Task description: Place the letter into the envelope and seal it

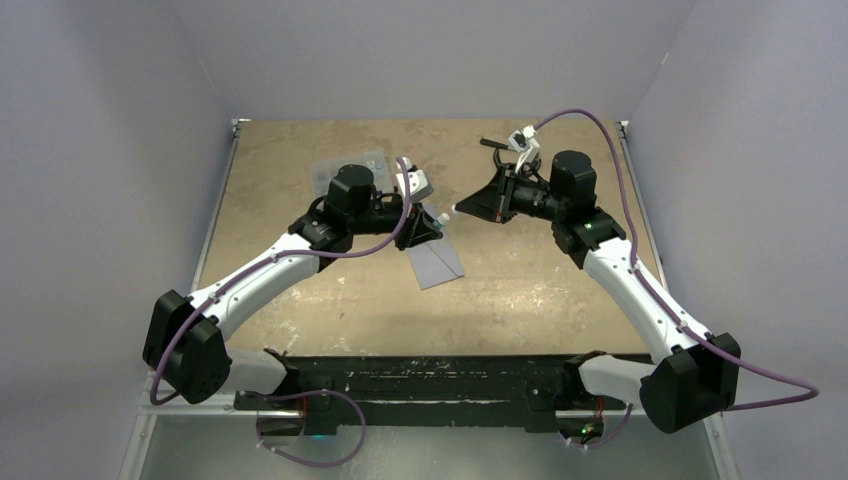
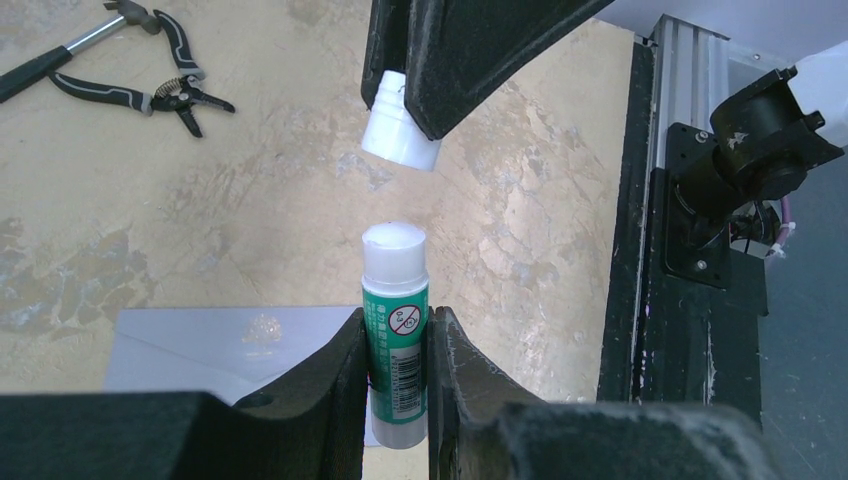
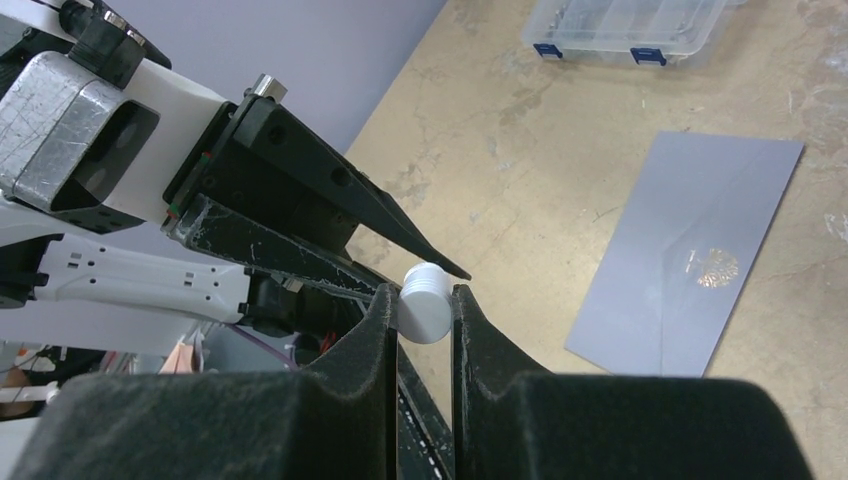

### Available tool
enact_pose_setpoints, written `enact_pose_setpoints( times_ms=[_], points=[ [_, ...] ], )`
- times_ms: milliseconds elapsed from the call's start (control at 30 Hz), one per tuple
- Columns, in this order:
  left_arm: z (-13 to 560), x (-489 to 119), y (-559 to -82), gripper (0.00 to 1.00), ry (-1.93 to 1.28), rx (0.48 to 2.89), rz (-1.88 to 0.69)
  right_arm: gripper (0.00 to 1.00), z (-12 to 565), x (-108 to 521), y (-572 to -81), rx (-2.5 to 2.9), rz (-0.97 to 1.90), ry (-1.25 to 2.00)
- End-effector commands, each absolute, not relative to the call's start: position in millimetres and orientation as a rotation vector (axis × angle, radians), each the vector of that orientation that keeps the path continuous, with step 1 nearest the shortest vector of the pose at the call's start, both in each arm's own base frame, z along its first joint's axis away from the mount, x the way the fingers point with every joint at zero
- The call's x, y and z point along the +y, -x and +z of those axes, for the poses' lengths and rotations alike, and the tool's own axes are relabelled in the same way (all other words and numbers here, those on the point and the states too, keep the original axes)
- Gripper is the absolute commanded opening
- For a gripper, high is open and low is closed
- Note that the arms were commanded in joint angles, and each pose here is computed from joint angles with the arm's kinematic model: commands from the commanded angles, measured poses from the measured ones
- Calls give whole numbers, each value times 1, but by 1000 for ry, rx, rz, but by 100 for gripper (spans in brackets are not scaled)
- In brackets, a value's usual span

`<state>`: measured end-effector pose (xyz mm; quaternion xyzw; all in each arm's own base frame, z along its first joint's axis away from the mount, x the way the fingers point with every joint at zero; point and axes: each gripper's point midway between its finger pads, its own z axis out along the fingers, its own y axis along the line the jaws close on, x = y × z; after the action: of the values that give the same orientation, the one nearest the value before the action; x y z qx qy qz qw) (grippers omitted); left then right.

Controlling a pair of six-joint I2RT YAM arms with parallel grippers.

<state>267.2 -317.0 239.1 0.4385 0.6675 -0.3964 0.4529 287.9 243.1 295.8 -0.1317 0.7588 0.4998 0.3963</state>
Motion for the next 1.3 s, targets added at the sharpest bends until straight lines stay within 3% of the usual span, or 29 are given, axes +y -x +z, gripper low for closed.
enact_pose_setpoints(
  times_ms=[0, 800, 1267],
  points=[
    [271, -321, -267, 0, -1076, 1525, -982, 9, 309, 246, -284, 1877, 1293, 379],
    [290, -329, -258, 0, -1016, 1460, -1099, 9, 315, 254, -276, 1817, 1457, 308],
    [271, -322, -247, 0, -1261, 1521, -1026, 9, 289, 257, -269, 1893, 1395, 503]
  ],
)
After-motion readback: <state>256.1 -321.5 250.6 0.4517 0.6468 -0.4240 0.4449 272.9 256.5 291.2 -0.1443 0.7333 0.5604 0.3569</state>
